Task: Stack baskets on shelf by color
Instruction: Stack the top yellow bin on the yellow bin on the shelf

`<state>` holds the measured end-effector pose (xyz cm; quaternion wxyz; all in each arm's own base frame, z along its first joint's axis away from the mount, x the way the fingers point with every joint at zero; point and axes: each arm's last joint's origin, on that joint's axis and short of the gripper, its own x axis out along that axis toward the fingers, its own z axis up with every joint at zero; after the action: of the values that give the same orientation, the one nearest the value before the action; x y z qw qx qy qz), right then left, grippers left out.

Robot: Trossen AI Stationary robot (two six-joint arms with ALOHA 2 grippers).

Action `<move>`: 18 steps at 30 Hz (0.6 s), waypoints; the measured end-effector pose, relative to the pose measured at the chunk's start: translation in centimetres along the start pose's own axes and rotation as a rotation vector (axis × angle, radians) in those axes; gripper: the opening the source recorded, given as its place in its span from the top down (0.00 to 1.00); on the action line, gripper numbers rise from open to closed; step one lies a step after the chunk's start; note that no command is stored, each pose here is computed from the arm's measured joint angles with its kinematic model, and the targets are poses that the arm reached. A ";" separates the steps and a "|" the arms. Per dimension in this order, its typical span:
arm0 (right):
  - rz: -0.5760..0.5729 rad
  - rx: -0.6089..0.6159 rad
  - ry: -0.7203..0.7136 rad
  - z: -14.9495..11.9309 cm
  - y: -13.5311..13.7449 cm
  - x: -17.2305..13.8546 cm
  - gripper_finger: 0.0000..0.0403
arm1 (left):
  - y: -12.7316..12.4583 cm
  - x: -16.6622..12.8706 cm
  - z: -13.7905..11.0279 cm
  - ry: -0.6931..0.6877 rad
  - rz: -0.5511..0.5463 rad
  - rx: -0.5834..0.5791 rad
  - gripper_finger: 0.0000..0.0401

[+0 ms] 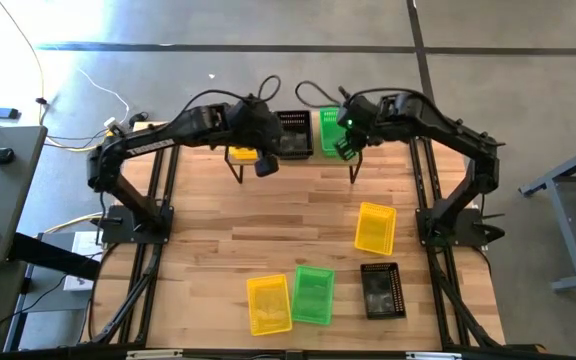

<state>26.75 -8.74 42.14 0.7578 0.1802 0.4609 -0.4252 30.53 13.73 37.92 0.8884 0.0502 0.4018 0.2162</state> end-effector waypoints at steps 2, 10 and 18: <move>0.017 -0.016 -0.003 -0.5 0.8 -0.4 0.71 | 0.0 -1.3 -0.2 -0.007 -0.002 0.003 0.79; 0.116 -0.076 0.021 -2.9 3.7 -2.1 0.71 | -0.9 -5.4 -1.1 -0.008 -0.051 0.012 0.80; 0.174 -0.106 0.067 -6.0 6.8 -3.0 0.71 | -3.2 -6.7 -2.9 0.028 -0.237 -0.005 0.80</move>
<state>28.36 0.53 40.81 0.7844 0.1933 0.4905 -0.3268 25.54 7.78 39.74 0.9021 -0.0029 0.4169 0.1116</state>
